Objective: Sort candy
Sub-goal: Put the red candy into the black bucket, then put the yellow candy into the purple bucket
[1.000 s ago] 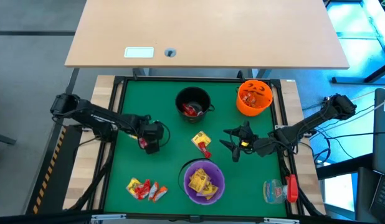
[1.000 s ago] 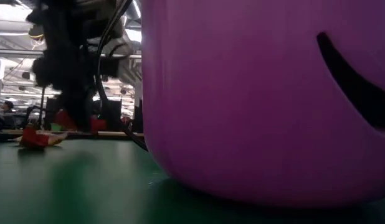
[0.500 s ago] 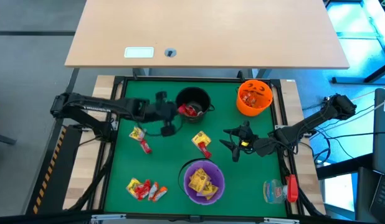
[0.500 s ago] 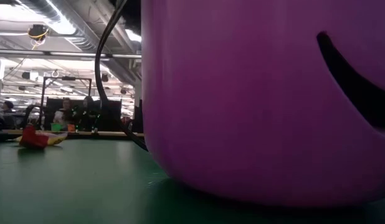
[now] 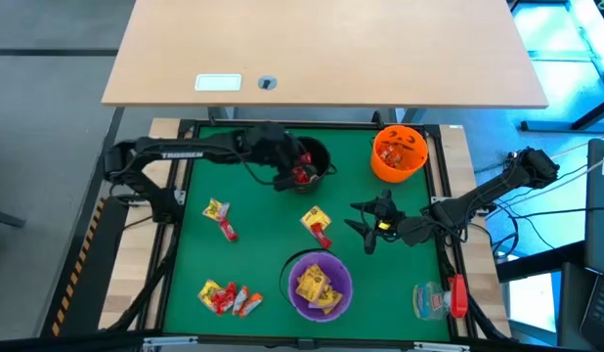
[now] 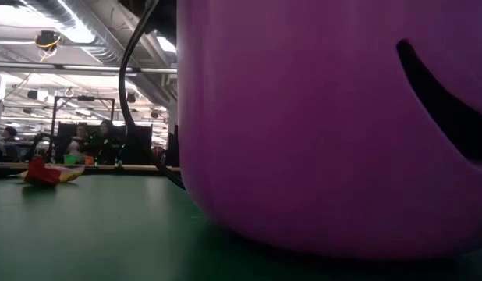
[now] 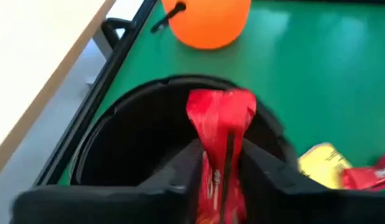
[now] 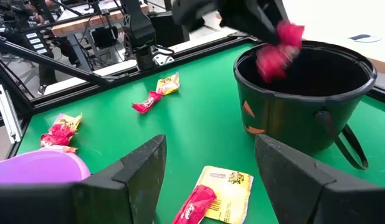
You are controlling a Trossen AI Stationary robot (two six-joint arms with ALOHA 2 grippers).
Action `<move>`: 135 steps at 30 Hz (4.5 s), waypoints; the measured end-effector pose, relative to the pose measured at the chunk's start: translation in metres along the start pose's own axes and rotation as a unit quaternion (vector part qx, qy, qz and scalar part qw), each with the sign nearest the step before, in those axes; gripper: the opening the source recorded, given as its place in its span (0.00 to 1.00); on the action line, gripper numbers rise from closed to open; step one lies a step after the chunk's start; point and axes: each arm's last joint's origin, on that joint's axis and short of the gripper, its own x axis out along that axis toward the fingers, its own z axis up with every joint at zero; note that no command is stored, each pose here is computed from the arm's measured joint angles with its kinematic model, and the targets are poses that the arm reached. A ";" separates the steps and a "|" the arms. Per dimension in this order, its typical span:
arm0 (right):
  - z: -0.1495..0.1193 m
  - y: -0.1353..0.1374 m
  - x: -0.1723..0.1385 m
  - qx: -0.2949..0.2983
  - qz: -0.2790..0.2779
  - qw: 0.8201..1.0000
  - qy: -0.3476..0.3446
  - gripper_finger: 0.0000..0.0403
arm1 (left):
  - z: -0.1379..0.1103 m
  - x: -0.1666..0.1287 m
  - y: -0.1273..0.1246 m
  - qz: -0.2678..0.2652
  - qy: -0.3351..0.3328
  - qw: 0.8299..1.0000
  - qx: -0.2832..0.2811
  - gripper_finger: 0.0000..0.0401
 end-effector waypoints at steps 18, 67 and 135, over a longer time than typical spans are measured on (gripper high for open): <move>0.000 0.000 0.000 -0.002 -0.001 1.000 0.002 0.60 | -0.019 -0.082 -0.049 -0.051 0.123 0.988 0.077 0.52; -0.001 0.000 0.000 0.011 -0.002 1.000 0.002 0.60 | -0.176 -0.046 -0.153 -0.067 0.351 0.911 0.204 0.23; 0.000 -0.001 0.000 0.015 -0.011 1.000 -0.003 0.60 | -0.106 -0.113 -0.072 0.067 0.322 0.943 -0.046 0.51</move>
